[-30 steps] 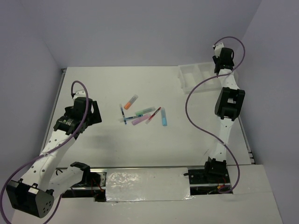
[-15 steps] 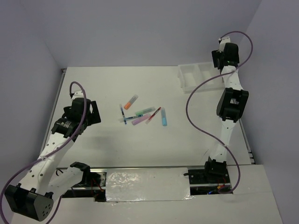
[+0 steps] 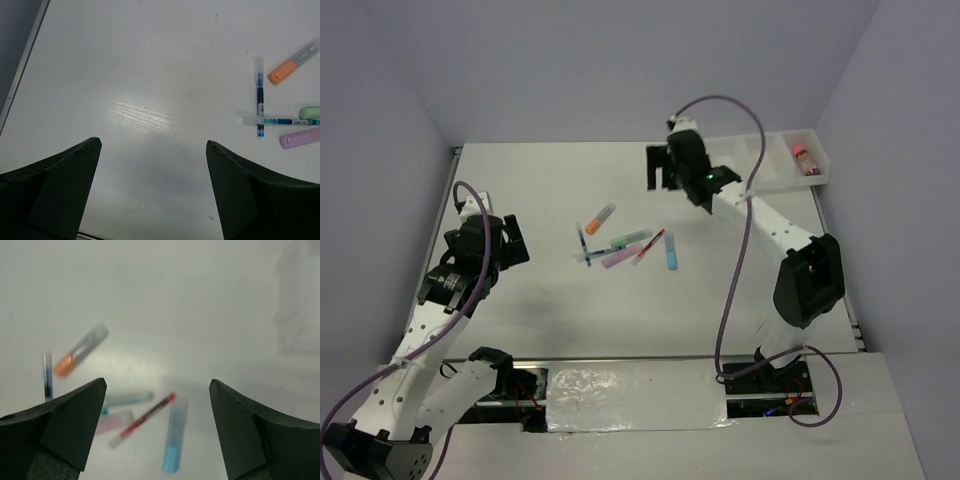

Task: Sort the stationery into containers
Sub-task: Pick up the pen from the center of the board.

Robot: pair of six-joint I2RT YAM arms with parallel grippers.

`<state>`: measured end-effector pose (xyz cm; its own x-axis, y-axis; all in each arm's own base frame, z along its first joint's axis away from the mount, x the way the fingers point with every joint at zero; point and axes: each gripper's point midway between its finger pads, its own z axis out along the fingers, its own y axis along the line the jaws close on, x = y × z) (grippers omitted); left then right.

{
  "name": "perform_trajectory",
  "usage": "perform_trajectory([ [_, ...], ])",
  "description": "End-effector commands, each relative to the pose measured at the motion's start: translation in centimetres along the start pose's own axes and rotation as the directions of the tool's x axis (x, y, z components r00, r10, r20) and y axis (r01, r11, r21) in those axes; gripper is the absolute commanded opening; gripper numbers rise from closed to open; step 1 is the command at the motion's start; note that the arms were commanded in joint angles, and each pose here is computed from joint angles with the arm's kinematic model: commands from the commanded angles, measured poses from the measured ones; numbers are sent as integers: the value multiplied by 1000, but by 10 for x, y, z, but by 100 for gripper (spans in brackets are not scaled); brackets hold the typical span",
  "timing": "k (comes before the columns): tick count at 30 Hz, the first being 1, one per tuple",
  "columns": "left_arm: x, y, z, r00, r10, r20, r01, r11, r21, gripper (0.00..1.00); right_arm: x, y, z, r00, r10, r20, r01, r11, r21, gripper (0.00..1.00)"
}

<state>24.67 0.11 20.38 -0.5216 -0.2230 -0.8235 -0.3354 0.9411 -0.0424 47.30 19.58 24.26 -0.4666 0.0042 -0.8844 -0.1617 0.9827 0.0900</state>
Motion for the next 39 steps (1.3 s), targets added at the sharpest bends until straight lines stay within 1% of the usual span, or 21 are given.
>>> perform_trajectory([
  [1, -21, 1, -8, 997, -33, 63, 33, 999, 2, 99, 94, -4, -18, 971, 148, -190, -110, 974, 199, 91],
  [2, -22, 0, -8, 998, -32, 62, 31, 999, 7, 99, 120, -1, -23, 961, 162, -226, -117, 973, 201, 87],
  [4, -22, -1, -8, 998, -29, 58, 29, 1000, 12, 99, 146, 12, -31, 953, 139, -268, -96, 981, 168, 83],
  [5, -22, -1, -8, 998, -30, 58, 29, 999, 15, 99, 167, 6, -36, 946, 127, -299, -69, 978, 196, 82],
  [6, -22, -2, -9, 998, -31, 60, 29, 999, 21, 99, 171, 11, -40, 946, 121, -300, -70, 982, 175, 82],
  [7, -22, -3, -9, 998, -29, 60, 27, 999, 28, 99, 192, 6, -43, 933, 108, -344, -48, 983, 178, 81],
  [10, -23, -4, -12, 997, -33, 70, 29, 998, 47, 99, 221, 0, -47, 909, 93, -407, -20, 984, 179, 81],
  [12, -24, -5, -13, 997, -35, 76, 31, 998, 53, 99, 232, 5, -45, 900, 89, -427, -30, 989, 143, 79],
  [15, -25, -4, -15, 996, -37, 81, 32, 998, 57, 99, 251, 2, -38, 881, 84, -466, -15, 988, 151, 77],
  [20, -26, -4, -19, 994, -44, 95, 38, 997, 70, 99, 268, 5, -18, 855, 70, -514, -19, 994, 104, 67],
  [23, -27, -6, -20, 994, -46, 101, 38, 996, 82, 99, 263, 2, -5, 856, 72, -512, -23, 995, 101, 63],
  [25, -27, -6, -20, 994, -44, 99, 36, 996, 86, 99, 260, 2, 0, 852, 69, -519, -36, 997, 74, 52],
  [26, -27, -8, -20, 994, -42, 96, 33, 995, 91, 99, 258, -3, 4, 849, 76, -523, -42, 996, 76, 45],
  [27, -26, -8, -19, 995, -39, 93, 30, 995, 91, 99, 256, -4, 5, 843, 75, -533, -40, 996, 78, 30],
  [28, -26, -9, -19, 995, -42, 94, 33, 995, 97, 99, 253, -8, 5, 845, 71, -531, -32, 996, 83, 25],
  [29, -26, -10, -20, 995, -41, 94, 31, 994, 101, 99, 241, -16, 3, 856, 88, -510, -43, 994, 100, 16],
  [32, -27, -11, -21, 994, -42, 98, 30, 993, 114, 99, 212, -35, -1, 889, 115, -444, -68, 990, 120, 14],
  [34, -28, -13, -22, 994, -42, 101, 29, 992, 125, 100, 166, -69, 1, 921, 151, -360, -103, 983, 150, 12],
  [37, -27, -14, -22, 994, -38, 99, 25, 991, 132, 99, 141, -101, 7, 922, 112, -370, -51, 984, 171, 10],
  [38, -27, -15, -22, 995, -37, 97, 23, 990, 136, 99, 109, -111, 14, 943, 105, -317, -48, 982, 183, 10],
  [39, -27, -15, -22, 994, -39, 98, 25, 990, 137, 99, 110, -134, 26, 935, 101, -341, -30, 978, 208, 10],
])
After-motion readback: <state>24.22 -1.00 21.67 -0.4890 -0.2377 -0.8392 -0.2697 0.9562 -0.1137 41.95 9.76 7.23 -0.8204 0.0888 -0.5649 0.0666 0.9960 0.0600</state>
